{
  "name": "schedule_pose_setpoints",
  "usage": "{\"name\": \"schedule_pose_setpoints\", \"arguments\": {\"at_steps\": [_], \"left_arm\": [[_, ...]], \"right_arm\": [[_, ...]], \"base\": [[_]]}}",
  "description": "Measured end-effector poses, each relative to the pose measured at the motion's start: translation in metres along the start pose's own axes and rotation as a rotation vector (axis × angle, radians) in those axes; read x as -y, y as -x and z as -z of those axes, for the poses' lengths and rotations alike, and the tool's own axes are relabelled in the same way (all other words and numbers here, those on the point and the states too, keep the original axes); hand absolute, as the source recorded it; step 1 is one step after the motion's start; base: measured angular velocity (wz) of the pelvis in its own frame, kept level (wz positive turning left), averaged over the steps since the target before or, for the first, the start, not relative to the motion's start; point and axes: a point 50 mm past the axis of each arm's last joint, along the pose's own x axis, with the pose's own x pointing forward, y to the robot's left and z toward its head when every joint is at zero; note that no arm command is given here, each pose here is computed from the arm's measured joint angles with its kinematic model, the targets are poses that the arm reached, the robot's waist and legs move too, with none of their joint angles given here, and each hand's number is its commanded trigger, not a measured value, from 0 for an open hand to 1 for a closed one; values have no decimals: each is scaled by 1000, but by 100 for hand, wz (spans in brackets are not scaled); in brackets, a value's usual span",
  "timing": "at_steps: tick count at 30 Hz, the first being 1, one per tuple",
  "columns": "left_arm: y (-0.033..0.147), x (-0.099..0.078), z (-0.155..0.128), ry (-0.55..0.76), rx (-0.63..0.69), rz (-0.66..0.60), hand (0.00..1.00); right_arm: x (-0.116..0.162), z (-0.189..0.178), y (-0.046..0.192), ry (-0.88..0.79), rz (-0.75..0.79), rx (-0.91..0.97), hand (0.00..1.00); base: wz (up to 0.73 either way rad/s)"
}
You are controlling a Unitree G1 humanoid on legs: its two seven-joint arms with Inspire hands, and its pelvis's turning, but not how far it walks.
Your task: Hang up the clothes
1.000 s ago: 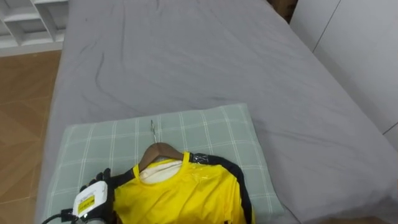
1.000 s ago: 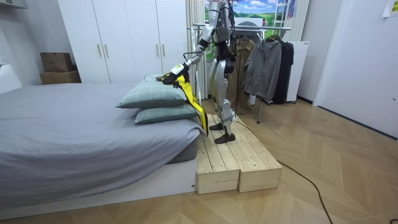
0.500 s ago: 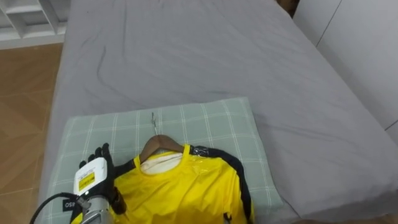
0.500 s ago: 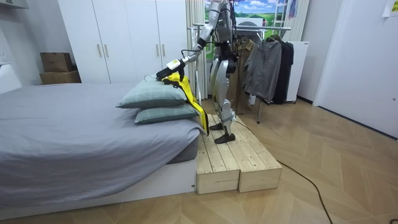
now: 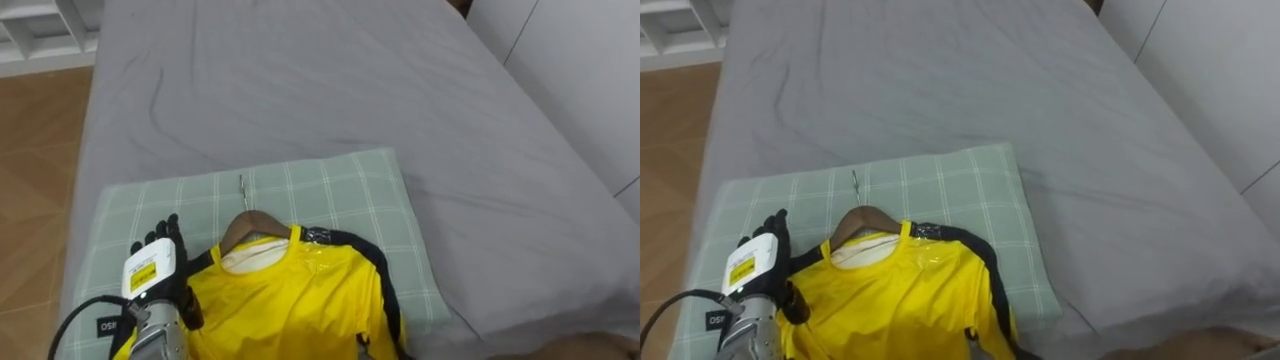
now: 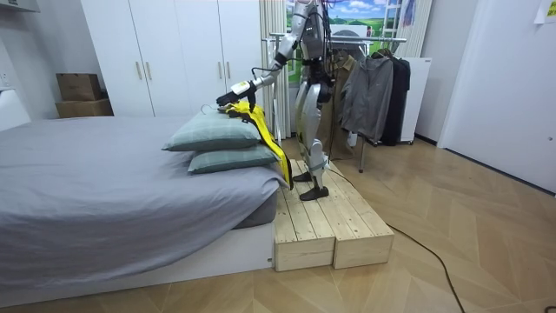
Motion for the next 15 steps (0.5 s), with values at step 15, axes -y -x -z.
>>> {"name": "schedule_pose_setpoints", "arguments": {"at_steps": [15], "left_arm": [[0, 1, -3, -23, 23, 9, 0]], "right_arm": [[3, -12, -1, 33, 8, 34, 0]], "base": [[-3]]}}
